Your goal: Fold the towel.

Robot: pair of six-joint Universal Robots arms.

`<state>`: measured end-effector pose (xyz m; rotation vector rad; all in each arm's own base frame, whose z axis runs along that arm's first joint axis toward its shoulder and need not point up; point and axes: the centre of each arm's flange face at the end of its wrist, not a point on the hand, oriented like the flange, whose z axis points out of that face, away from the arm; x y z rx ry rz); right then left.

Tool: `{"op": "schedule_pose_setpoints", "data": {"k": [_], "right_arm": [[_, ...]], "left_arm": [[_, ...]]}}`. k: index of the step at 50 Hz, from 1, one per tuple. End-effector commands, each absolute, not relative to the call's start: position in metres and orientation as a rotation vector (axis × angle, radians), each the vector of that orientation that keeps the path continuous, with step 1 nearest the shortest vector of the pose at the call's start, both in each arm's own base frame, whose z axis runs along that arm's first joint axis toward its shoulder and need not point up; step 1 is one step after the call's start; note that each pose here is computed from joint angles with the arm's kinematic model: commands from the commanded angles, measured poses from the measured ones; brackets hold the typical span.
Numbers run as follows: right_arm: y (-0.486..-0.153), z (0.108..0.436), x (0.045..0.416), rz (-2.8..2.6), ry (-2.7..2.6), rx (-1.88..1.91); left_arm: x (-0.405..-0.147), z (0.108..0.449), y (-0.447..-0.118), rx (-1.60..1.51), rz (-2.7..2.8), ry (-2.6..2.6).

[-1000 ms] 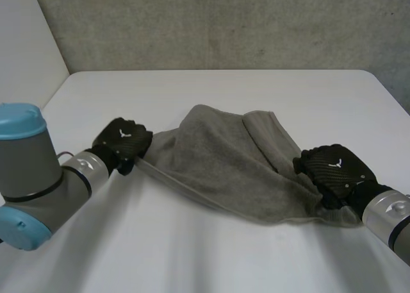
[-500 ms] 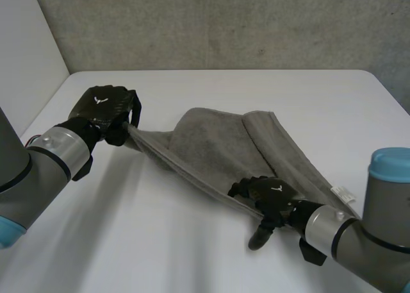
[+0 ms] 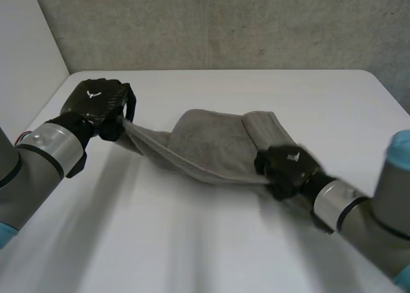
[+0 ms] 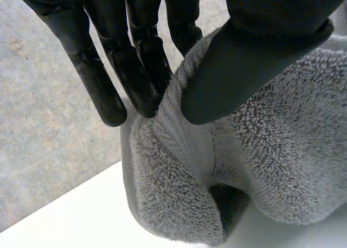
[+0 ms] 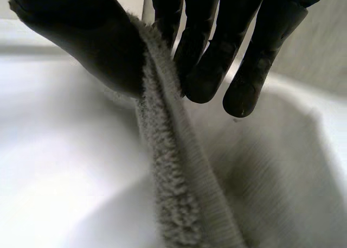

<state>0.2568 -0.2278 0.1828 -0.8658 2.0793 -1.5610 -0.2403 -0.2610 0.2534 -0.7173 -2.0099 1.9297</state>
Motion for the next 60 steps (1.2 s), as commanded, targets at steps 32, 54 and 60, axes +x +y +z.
{"op": "schedule_pose_setpoints", "data": {"k": [32,54,60], "right_arm": [[-0.343,0.266,0.28,-1.919,2.034,-1.485],[-0.345,0.301,0.285,-2.283,1.699,-1.209],[-0.325,0.237,0.282,-1.935,1.947,-1.284]], "left_arm": [[-0.274,0.231,-0.344,-0.594,2.069,-2.041],[-0.255,0.305,-0.369,-0.39,2.601,-1.636],[-0.236,0.217,-0.344,-0.472,2.369,-1.988]]}}
